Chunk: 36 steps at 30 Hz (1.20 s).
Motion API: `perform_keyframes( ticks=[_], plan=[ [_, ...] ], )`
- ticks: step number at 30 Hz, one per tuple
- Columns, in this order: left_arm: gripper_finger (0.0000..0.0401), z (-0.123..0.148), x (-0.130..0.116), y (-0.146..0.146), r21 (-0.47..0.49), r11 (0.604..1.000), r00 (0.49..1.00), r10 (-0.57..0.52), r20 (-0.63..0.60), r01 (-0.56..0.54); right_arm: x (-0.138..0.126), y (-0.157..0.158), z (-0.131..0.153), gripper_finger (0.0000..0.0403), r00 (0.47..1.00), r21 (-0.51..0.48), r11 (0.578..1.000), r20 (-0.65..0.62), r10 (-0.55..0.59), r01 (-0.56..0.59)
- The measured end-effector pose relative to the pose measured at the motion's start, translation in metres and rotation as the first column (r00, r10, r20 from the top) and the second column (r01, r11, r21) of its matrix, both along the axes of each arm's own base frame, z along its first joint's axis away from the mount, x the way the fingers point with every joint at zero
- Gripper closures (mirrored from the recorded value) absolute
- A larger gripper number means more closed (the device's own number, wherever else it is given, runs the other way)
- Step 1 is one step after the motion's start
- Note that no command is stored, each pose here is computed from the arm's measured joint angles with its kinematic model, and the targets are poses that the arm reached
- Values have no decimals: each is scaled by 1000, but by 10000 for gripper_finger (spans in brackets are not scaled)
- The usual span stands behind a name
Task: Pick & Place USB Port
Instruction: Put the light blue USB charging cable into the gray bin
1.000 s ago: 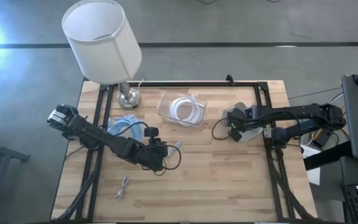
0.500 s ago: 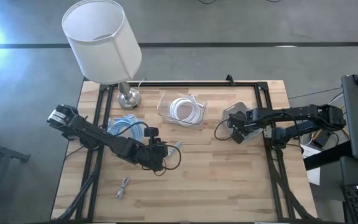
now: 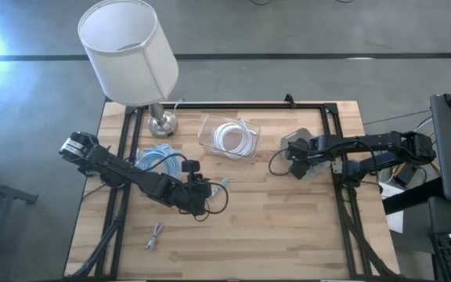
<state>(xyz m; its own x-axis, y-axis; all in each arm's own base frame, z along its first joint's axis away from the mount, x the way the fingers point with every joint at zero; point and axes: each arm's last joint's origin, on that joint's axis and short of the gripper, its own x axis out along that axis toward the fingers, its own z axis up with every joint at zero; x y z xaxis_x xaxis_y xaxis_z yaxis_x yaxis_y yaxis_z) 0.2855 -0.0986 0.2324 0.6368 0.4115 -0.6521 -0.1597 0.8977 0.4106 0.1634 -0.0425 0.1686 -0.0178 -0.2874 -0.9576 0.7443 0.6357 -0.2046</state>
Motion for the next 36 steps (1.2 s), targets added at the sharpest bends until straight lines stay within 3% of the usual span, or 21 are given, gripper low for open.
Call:
perform_keyframes(
  ticks=[12,19,22,29,36],
  plan=[
    [277,0,0,0,-4,1000,1000,4,2,-4,32,-4,51,223,982,-51,997,179,68,-59],
    [279,0,0,0,-5,1000,1000,5,3,-4,52,12,79,227,928,-97,983,328,178,-154],
    [279,4,-2,0,-15,1000,1000,7,17,-7,62,25,84,228,874,-139,960,400,278,-242],
    [280,26,-13,5,-49,999,996,17,92,-12,83,55,87,229,676,-260,890,580,454,-374],
    [279,40,-22,9,-55,998,991,12,137,-5,100,76,71,229,530,-371,805,613,586,-462]
  ],
)
